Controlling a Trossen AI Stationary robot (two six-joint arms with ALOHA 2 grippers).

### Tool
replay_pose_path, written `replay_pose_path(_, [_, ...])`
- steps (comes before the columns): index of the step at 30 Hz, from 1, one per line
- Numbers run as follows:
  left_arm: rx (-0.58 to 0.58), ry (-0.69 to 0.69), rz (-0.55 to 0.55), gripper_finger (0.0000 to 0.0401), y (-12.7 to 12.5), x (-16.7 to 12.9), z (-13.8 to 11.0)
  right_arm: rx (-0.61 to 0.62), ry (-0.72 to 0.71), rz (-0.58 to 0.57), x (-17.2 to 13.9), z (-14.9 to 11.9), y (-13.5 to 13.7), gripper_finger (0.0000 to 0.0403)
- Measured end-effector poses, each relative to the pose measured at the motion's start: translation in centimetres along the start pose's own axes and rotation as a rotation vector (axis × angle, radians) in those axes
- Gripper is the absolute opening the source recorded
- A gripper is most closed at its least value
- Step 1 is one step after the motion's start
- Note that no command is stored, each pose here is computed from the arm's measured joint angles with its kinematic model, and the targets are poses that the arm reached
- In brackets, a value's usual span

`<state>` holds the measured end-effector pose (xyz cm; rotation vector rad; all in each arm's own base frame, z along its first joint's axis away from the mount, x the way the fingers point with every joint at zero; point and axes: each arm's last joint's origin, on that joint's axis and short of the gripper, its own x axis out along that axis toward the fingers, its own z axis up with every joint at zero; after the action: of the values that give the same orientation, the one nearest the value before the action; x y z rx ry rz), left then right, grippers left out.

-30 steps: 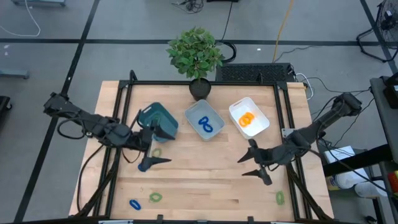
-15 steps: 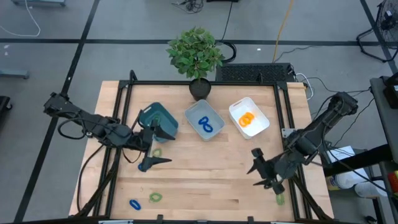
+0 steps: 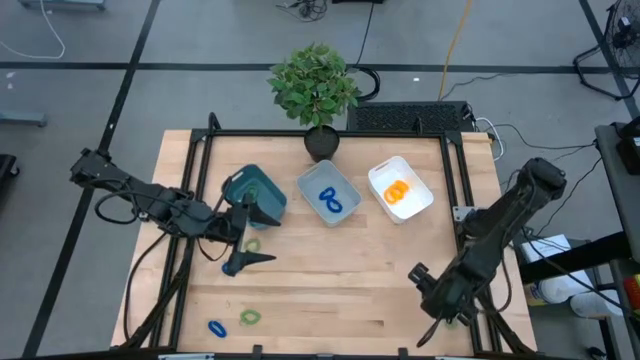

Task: Sort spring keychains
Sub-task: Put the bottom right green spring keychain into the blue bin

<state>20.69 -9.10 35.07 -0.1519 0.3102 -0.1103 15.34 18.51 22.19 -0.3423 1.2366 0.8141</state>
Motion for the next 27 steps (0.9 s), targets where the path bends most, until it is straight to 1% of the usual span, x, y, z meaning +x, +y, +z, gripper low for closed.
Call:
replay_pose_path(3, [0.003, 0.001, 0.0, 0.0397, 0.0, 0.0, 0.0, -0.048, 0.038, 0.007, 1.4, 0.2, 0.5, 0.0216])
replay_pose_path(5, [0.006, 0.014, 0.004, 0.0397, 0.0, 0.0, -0.1, -0.064, 0.08, 0.031, 2.3, 0.2, 0.9, 0.0216])
replay_pose_path(10, [0.005, 0.063, 0.017, 0.0397, 0.2, 0.0, -0.6, -0.049, 0.171, 0.097, 4.4, 0.1, 1.8, 0.0215])
replay_pose_path(14, [0.003, 0.084, 0.024, 0.0397, 0.2, 0.0, -0.8, -0.052, 0.193, 0.135, 5.5, 0.2, 2.1, 0.0215])
replay_pose_path(21, [0.002, 0.091, 0.026, 0.0397, 0.3, 0.0, -0.9, -0.062, 0.229, 0.13, 6.8, 0.2, 2.4, 0.0215])
replay_pose_path(27, [-0.002, 0.091, 0.026, 0.0397, 0.3, 0.0, -0.9, -0.116, 0.299, 0.075, 8.8, -0.3, 3.1, 0.0215])
